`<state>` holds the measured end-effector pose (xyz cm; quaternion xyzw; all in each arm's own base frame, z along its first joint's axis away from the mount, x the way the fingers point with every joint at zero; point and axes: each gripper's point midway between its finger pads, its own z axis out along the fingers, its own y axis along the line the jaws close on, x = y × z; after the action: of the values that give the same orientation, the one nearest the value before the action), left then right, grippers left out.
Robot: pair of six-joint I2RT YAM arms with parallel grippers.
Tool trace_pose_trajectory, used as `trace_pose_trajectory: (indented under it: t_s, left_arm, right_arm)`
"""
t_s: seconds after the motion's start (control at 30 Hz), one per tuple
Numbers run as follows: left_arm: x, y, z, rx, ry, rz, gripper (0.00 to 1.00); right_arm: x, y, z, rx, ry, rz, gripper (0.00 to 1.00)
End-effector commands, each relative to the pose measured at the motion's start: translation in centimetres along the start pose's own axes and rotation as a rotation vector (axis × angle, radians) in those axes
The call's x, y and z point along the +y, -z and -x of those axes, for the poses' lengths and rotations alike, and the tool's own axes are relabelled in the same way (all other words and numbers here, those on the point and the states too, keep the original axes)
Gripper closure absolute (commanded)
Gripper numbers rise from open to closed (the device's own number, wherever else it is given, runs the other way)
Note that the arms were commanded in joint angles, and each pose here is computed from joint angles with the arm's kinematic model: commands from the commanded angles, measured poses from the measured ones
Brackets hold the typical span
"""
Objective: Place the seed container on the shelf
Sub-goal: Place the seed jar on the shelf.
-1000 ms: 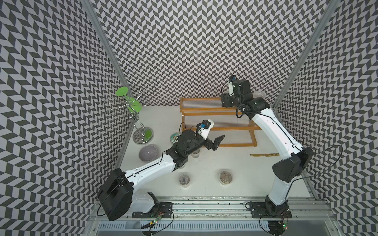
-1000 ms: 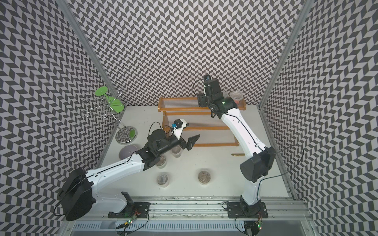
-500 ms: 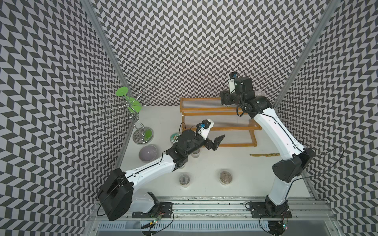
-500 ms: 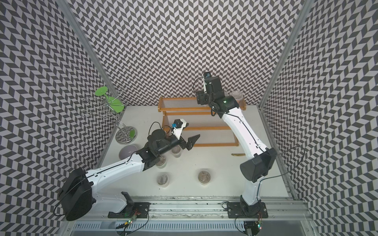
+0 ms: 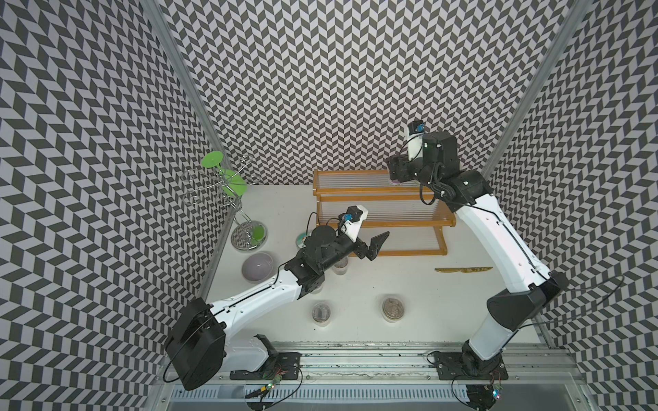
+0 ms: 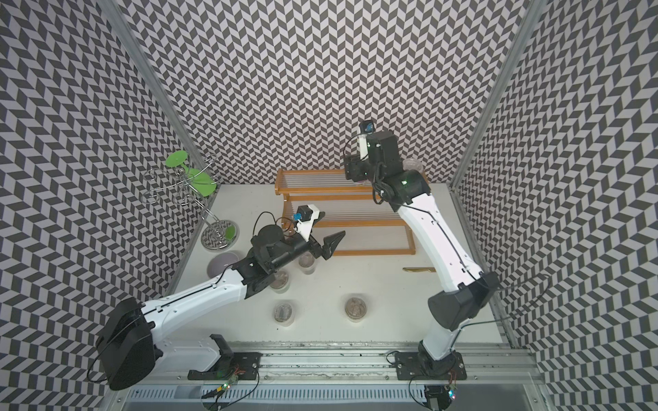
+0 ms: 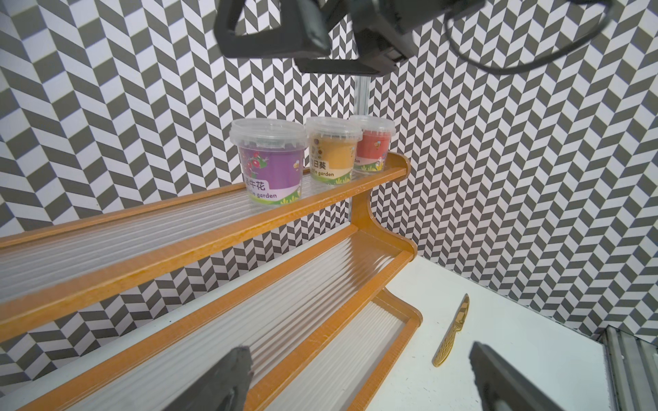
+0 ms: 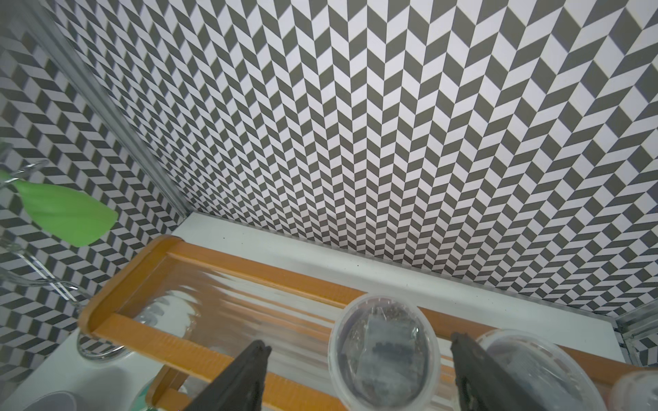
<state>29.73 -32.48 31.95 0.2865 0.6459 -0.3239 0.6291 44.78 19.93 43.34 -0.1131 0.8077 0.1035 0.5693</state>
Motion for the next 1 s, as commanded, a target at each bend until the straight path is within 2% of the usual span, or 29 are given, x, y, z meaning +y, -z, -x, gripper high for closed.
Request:
trace_pose_trajectory:
  t_s: [0.0, 0.13, 0.27, 0.43, 0.57, 0.83, 0.97]
  left_arm:
    - [0.8, 0.9, 0.4, -0.019, 0.030, 0.039, 0.00]
    - [1.6, 1.5, -0.6, 0.022, 0.060, 0.079, 0.00]
    - [2.7, 2.6, -2.7, 0.082, 0.067, 0.135, 0.01]
    - [2.4, 4.3, -3.3, 0.053, 0.089, 0.120, 0.00]
    - [2.2, 5.4, -3.9, 0.054, 0.106, 0.113, 0.00]
    - [2.8, 7.4, -6.5, 0.090, 0.232, 0.169, 0.00]
    - [3.7, 8.7, -7.9, 0.137, 0.275, 0.234, 0.01]
  right_arm:
    - [0.9, 2.4, 2.3, -0.104, -0.009, 0.075, 0.17]
    - [2.3, 3.7, 0.9, -0.094, -0.002, 0.168, 0.17]
    - [3.9, 5.7, -1.4, -0.108, 0.071, 0.282, 0.17]
    - [4.5, 8.5, -3.9, -0.174, 0.118, 0.354, 0.16]
    - [6.1, 10.7, -6.7, -0.211, 0.134, 0.467, 0.14]
    - [8.9, 10.6, -15.1, -0.123, 0.202, 0.601, 0.14]
    - [9.8, 10.0, -18.5, -0.088, 0.203, 0.605, 0.14]
